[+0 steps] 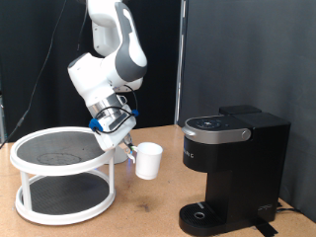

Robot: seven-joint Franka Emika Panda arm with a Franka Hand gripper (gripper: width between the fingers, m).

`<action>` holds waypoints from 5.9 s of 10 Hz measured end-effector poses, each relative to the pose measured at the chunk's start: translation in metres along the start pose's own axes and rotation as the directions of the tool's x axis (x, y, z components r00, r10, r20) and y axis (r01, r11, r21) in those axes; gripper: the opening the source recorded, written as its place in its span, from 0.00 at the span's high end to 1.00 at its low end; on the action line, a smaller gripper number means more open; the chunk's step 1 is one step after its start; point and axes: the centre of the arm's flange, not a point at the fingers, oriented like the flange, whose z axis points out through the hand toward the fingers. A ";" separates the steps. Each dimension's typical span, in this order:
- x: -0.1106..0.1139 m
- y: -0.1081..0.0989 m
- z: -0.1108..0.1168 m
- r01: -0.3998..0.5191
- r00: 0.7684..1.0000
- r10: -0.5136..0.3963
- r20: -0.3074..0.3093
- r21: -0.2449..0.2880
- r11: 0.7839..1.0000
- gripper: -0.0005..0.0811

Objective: Make a cup of coffee with the keurig machine

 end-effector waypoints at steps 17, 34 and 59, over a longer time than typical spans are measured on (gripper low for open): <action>-0.017 0.024 0.049 -0.007 1.000 0.007 0.006 0.052 0.999 0.91; -0.051 0.068 0.094 0.064 0.988 -0.068 0.142 0.031 0.997 0.91; -0.045 0.059 0.150 0.048 0.988 -0.049 0.146 0.010 0.999 0.91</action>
